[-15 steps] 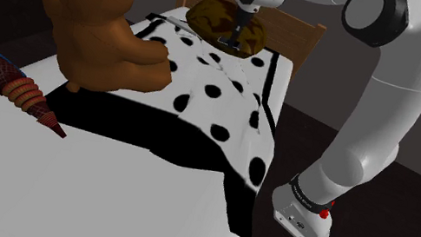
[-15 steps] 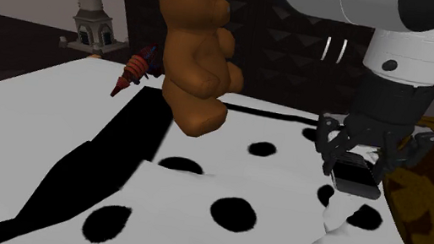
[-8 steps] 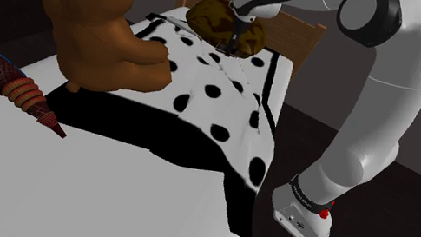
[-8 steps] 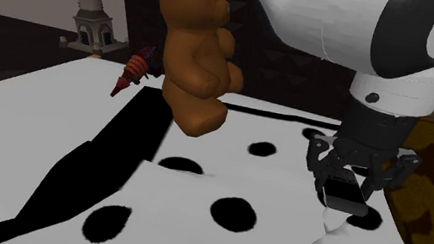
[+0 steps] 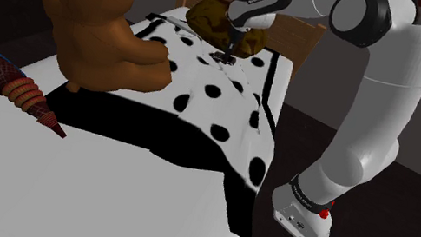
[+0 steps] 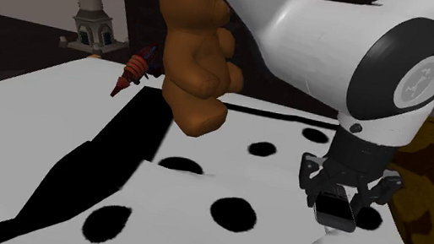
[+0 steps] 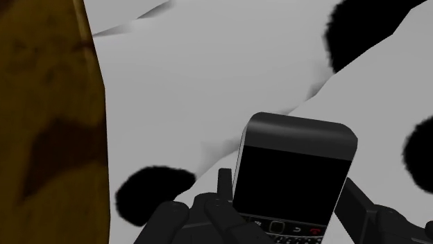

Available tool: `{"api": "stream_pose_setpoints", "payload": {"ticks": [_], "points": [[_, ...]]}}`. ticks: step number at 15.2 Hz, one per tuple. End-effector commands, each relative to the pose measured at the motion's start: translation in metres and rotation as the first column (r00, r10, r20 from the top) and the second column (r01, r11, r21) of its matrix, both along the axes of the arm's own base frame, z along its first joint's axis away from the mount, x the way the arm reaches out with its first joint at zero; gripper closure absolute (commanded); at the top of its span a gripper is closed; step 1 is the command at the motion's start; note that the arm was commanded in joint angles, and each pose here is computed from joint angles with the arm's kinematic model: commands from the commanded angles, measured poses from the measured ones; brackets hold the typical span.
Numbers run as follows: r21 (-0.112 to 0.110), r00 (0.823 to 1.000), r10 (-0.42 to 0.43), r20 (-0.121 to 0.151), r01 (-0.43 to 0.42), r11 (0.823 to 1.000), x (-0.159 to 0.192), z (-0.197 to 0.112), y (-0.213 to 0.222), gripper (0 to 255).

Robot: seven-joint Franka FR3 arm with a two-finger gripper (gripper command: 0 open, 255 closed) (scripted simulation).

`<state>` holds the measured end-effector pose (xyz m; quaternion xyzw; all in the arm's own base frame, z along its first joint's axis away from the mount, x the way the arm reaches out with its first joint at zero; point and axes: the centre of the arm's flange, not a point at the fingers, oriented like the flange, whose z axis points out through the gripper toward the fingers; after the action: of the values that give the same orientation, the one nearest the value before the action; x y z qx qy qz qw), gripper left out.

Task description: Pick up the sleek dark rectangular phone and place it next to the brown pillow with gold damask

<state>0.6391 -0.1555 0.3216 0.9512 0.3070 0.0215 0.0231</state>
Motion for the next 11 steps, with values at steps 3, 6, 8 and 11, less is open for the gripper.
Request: {"api": "stream_pose_setpoints", "payload": {"ticks": [3, 6, 8, 11], "points": [[0.0, 1.0, 0.0, 0.001, 0.0, 1.0, 0.0, -0.021, 0.0, 255], [0.0, 1.0, 0.0, 0.001, 0.0, 1.0, 0.0, -0.037, 0.0, 255], [0.0, 1.0, 0.0, 0.001, 0.0, 1.0, 0.0, -0.048, 0.0, 255], [0.0, 1.0, 0.0, 0.001, 0.0, 1.0, 0.0, -0.053, 0.0, 255]]}}
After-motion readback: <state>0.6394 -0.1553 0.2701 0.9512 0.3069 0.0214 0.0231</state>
